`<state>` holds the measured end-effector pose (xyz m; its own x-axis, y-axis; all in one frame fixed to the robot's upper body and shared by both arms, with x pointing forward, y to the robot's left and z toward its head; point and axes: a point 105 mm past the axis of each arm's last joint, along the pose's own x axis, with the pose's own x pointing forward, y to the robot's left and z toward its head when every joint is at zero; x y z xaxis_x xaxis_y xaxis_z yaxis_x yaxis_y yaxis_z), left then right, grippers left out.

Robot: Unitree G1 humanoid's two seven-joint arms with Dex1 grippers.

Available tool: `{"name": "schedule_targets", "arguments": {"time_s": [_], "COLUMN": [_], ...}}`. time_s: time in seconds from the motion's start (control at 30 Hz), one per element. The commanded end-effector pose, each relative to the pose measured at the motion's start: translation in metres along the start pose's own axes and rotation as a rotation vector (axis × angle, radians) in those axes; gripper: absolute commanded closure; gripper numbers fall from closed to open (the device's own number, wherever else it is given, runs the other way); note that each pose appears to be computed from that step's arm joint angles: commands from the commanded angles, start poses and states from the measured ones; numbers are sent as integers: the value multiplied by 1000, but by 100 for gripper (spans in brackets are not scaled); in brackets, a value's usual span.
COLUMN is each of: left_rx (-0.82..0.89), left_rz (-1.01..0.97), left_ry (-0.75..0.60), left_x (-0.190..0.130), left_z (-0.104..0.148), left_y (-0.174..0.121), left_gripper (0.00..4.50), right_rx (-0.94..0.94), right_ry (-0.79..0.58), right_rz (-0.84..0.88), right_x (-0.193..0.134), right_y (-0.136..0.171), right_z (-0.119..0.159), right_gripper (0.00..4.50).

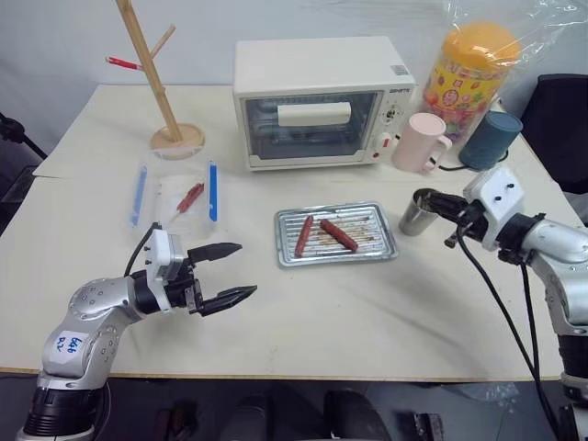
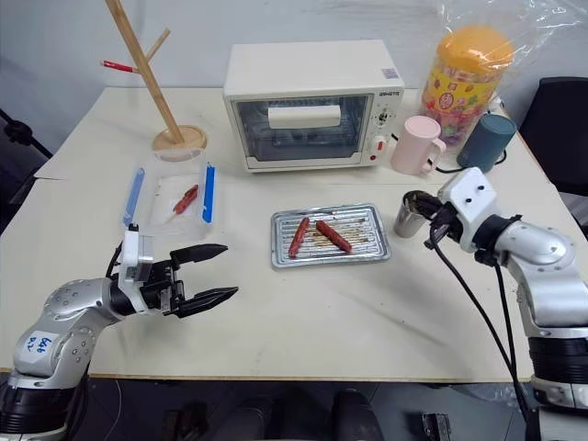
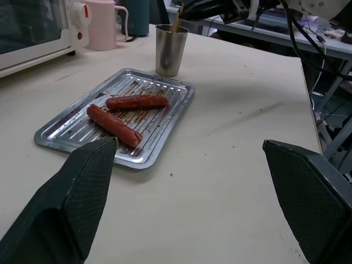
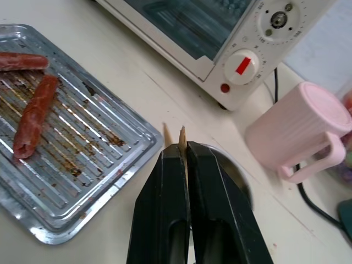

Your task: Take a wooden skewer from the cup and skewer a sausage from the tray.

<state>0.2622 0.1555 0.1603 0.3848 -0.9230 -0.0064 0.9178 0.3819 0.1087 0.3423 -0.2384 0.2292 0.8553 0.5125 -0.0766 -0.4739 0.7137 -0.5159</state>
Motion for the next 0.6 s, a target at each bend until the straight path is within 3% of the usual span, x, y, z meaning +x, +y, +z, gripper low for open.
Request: {"name": "schedule_targets", "arguments": {"time_s": [0.03, 0.17, 0.33, 0.6], "left_rx": [22, -9, -5, -8], "left_rz": [-32, -74, -117, -146], "left_ry": [-31, -48, -129, -432], "left_x": [3, 8, 25, 76], "left_z": [8, 13, 23, 61], "left_y": [-2, -4, -3, 6], "left_gripper": [0, 0, 0, 0], "right_rx": [0, 126, 382, 743], "right_ry": [-116, -242, -410, -558], "right_rz": [-42, 25, 229, 519], "right_x": [-24, -44, -54, -29], "right_y": [-30, -39, -25, 36], "right_z": [40, 77, 118, 134], "right_gripper": [448, 448, 448, 448]}}
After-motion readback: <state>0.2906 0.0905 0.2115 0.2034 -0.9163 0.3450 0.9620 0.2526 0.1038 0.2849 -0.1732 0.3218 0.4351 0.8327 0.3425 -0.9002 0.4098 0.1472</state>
